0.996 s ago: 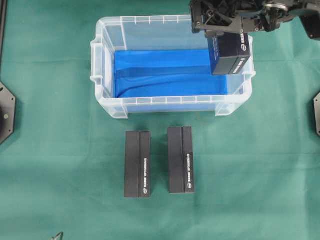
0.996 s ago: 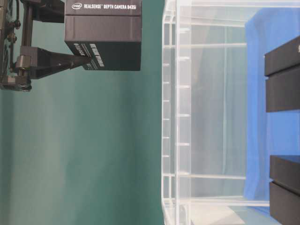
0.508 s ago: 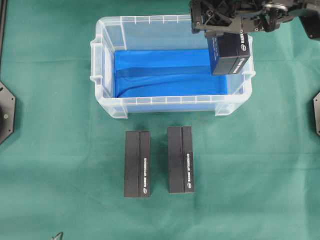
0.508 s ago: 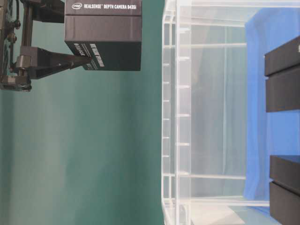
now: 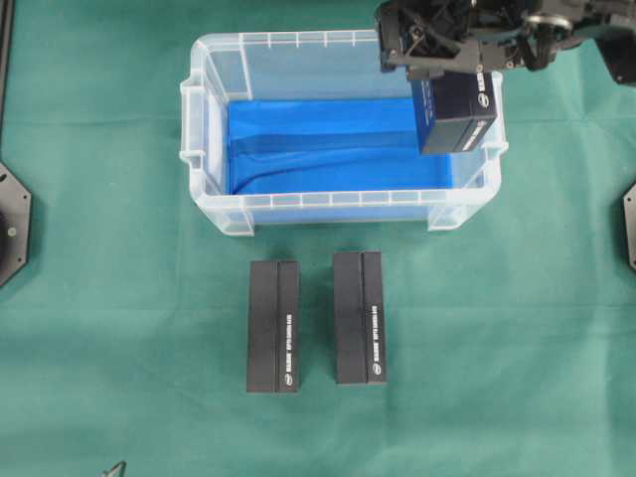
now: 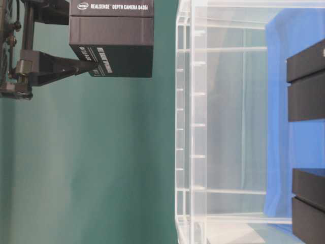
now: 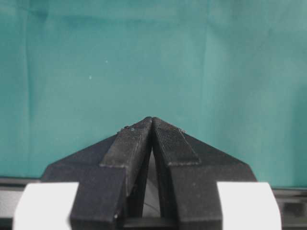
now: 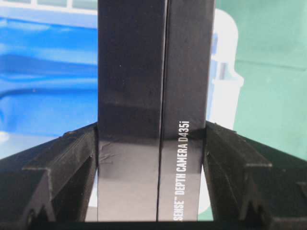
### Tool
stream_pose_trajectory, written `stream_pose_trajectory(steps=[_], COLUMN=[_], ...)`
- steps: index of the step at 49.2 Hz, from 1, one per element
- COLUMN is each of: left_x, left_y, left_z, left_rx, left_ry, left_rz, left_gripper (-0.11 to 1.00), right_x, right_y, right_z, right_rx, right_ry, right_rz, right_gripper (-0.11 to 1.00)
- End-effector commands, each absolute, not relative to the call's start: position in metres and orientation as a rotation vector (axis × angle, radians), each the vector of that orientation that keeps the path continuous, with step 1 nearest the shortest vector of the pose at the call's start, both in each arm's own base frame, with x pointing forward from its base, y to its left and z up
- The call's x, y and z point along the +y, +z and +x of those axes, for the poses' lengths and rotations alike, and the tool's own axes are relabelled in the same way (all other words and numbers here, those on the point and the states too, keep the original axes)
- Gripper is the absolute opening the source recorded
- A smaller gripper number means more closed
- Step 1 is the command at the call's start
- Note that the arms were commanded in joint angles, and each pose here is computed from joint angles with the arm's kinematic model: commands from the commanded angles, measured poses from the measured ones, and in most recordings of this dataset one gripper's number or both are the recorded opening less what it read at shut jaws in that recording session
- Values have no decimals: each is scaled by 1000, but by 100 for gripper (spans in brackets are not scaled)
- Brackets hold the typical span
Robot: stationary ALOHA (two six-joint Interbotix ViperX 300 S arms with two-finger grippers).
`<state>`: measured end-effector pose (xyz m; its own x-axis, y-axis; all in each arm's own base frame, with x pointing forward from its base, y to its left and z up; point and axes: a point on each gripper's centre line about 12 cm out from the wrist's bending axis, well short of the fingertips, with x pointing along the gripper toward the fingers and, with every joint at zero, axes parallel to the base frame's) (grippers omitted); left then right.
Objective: Take the box out of the case with the right arm.
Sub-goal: 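Carry the box forward and lower it right of the other boxes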
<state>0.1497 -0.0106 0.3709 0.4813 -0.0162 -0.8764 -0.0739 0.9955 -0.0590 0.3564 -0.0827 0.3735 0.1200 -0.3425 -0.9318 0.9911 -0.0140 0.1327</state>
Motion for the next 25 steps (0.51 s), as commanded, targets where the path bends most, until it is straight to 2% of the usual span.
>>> stream_pose_trajectory(steps=[1,10,25], left_x=[-11,-11,-11], left_y=[374,373,373], left_z=[152,152,153], left_rx=[1061,1064,1064], left_ry=[32,32,34], left_rz=[-90,-89,-88], left_gripper=[2,2,2], right_x=[-73,-47,21], right_y=[393,391,389], right_z=[351,354,347], right_rx=[797,813,842], right_ry=[-1243,-1245,-1256], right_rz=[1054,1063,1085], right_gripper=[66,66,66])
